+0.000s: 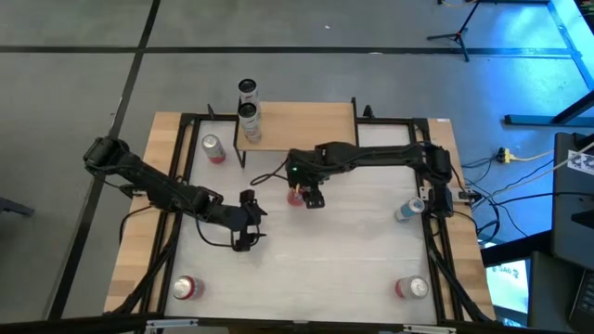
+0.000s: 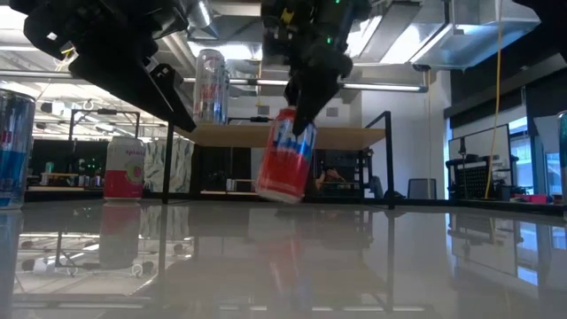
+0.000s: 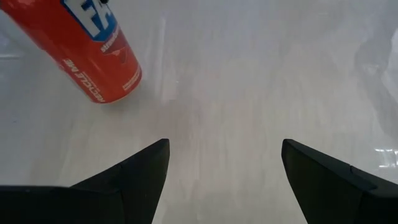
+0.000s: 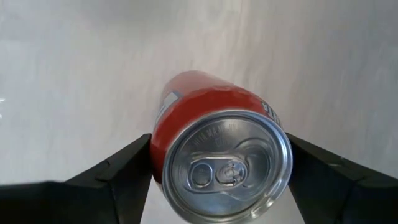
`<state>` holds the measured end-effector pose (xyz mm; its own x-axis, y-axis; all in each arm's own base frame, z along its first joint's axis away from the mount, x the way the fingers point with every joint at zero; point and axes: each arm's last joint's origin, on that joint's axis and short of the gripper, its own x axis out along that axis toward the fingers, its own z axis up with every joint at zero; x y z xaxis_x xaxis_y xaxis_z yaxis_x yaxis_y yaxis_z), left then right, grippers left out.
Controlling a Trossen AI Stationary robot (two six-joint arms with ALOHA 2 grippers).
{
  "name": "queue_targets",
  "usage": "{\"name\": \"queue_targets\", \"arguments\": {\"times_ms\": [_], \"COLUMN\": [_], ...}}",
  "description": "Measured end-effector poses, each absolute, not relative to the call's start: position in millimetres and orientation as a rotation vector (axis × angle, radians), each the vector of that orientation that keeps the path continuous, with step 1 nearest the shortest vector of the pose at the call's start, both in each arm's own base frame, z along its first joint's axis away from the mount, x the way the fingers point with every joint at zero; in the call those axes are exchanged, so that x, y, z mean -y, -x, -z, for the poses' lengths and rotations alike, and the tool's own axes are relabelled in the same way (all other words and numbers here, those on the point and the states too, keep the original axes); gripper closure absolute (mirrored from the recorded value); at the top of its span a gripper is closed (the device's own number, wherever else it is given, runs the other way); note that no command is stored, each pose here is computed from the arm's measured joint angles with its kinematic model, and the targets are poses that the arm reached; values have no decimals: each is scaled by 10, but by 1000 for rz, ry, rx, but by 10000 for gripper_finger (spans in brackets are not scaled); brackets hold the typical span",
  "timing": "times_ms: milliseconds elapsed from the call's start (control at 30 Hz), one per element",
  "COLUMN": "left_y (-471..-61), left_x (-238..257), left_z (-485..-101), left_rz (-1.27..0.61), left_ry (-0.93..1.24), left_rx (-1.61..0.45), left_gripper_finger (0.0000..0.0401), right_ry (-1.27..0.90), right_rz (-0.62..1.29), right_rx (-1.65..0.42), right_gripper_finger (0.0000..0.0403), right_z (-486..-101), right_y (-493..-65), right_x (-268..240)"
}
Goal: Place canned beverage on shelf
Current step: Put the right orange soda can on the shelf
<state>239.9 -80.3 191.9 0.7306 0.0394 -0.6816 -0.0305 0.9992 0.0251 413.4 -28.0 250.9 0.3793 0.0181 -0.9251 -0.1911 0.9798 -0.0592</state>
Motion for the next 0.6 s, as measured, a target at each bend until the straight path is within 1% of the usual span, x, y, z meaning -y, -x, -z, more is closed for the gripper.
{"name": "queue_targets", "arguments": {"times_ms": [100,467,533,600], "left_y": [-2403,-2405,-2406,-2406], "left_x": [794,786,786,786], "left_z": [-1919,-1918,-1920,-1920], "left_rz": [-39,-36,-36,-36], "left_ry": [-13,-29,-29,-29], "left_rx": [-751,-751,-750,-751], "left_gripper_finger": [101,101,101,101], "right_ry": [174,152,146,137], "right_rz": [-137,-142,-139,-134], "right_rx": [-1152,-1187,-1186,-1190], "right_gripper_finger": [96,94,87,72], "right_z": [-2582,-2517,-2520,-2518], "right_y": [-4117,-4118,-4118,-4114], "right_x": [246,253,252,252]}}
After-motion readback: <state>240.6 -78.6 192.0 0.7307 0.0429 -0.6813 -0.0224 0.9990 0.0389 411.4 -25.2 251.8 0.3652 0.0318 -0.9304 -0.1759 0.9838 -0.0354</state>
